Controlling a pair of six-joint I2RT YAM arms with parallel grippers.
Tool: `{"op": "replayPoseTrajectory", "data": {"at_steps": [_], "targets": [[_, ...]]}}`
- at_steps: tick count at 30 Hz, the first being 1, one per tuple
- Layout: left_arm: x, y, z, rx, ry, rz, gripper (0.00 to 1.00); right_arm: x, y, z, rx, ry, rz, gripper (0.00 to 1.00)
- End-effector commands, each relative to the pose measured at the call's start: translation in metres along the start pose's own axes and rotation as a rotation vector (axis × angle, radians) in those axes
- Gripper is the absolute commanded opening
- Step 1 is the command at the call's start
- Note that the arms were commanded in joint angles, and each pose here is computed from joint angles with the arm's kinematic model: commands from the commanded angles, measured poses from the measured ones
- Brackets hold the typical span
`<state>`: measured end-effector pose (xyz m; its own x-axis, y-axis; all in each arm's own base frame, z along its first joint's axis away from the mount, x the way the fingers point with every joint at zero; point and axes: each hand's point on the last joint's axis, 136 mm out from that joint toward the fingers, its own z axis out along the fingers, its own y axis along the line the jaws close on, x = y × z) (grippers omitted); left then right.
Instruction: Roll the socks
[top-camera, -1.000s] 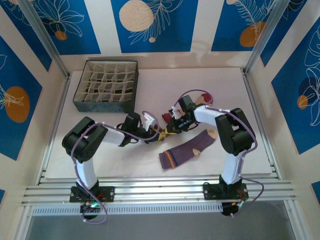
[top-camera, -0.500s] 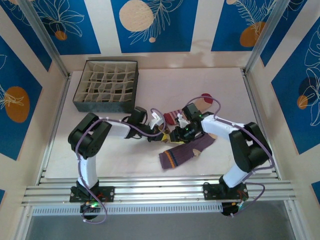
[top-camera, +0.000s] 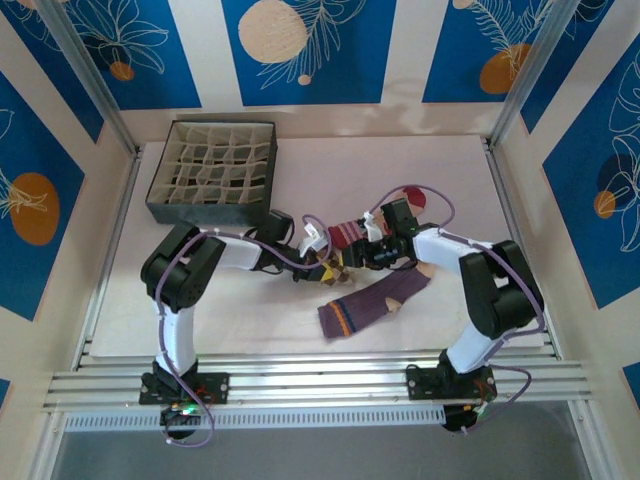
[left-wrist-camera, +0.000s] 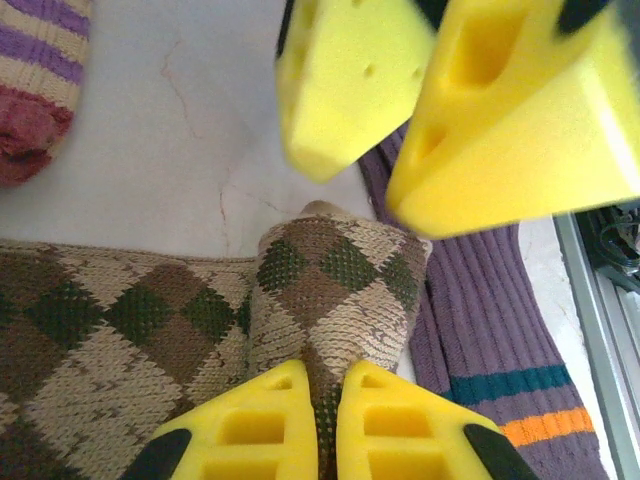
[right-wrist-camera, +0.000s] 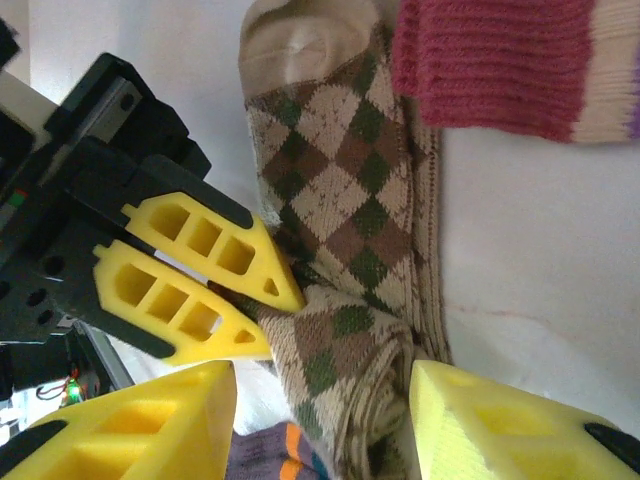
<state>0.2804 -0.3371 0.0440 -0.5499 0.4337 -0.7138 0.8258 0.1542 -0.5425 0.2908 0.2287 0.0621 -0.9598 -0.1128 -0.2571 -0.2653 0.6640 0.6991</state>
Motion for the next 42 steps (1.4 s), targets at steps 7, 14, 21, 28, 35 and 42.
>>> {"op": "replayPoseTrajectory", "data": {"at_steps": [7,14,21,28,35,42], "targets": [[0.061,0.031,-0.004,-0.068,0.130,-0.280,0.00,0.016,0.000,0.025,-0.130,0.071,-0.018,0.50],[0.059,0.041,-0.007,-0.093,0.144,-0.333,0.00,0.038,0.005,0.031,-0.151,0.106,-0.029,0.33],[0.049,0.047,-0.015,-0.174,0.139,-0.272,0.17,0.050,-0.001,0.045,-0.032,0.173,0.049,0.01],[0.023,0.030,-0.033,-0.293,0.106,0.023,0.23,0.052,-0.009,0.041,0.069,0.228,0.183,0.00],[-0.006,-0.004,-0.052,-0.384,0.055,0.351,0.24,0.045,-0.005,0.032,0.127,0.256,0.212,0.00],[-0.012,-0.028,-0.069,-0.518,-0.022,0.638,0.30,0.040,-0.003,0.034,0.131,0.276,0.236,0.00]]}}
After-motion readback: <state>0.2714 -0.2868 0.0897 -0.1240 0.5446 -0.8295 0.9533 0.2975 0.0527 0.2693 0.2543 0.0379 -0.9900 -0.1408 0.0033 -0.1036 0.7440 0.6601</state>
